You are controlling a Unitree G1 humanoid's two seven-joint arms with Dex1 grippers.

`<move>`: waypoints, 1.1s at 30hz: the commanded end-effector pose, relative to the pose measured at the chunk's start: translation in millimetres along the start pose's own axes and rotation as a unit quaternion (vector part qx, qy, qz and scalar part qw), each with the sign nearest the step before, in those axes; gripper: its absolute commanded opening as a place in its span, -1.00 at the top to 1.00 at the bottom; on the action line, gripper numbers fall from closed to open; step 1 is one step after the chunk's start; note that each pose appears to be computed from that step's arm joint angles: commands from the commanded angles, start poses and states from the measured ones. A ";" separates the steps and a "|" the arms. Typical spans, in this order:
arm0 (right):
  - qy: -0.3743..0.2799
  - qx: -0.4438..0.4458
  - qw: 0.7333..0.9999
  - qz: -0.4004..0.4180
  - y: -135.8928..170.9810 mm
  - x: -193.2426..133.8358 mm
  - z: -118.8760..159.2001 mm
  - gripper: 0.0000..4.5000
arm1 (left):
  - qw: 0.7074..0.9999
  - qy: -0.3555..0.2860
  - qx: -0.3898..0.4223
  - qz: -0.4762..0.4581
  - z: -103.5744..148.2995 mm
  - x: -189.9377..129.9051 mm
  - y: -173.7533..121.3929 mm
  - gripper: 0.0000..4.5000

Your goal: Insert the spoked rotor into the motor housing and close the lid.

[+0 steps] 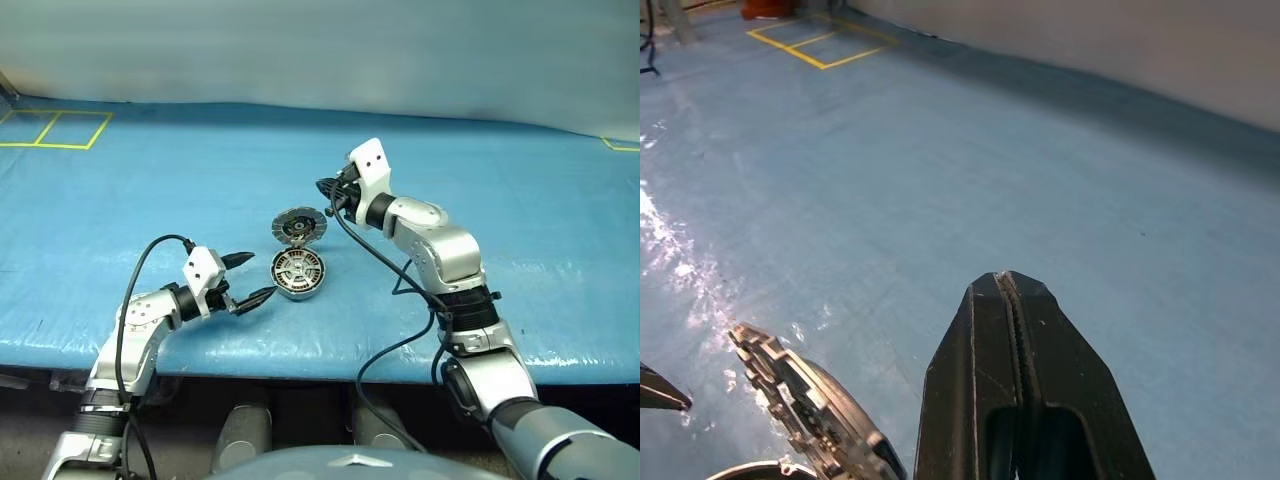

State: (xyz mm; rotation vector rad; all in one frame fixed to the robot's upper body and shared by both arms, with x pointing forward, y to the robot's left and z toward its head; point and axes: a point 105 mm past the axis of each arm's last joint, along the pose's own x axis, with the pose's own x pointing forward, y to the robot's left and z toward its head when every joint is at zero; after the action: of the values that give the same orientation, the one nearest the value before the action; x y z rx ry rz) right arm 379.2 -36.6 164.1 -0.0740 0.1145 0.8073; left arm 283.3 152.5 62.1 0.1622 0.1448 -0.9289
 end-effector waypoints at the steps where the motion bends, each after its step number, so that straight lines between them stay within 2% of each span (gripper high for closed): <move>1: -0.027 -0.009 0.998 0.054 22.8 4.9 17.4 0.99 | 1.000 -0.015 0.013 0.009 9.1 -7.7 2.7 -1.00; 22: 0.027 -0.013 0.995 0.095 61.2 -23.1 -23.9 0.99 | 1.000 -0.007 0.006 0.002 6.6 -14.1 3.1 -1.00; 33: 0.033 0.008 0.995 0.091 74.6 -31.5 -33.2 0.99 | 1.000 -0.004 0.003 -0.001 5.2 -14.1 1.9 -1.00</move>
State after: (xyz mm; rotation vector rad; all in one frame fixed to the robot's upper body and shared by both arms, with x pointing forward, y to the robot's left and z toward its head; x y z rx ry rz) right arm 307.5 -16.5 124.4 -0.0850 0.2266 0.9639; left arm 275.1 164.2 58.9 0.1439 0.1710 -0.9221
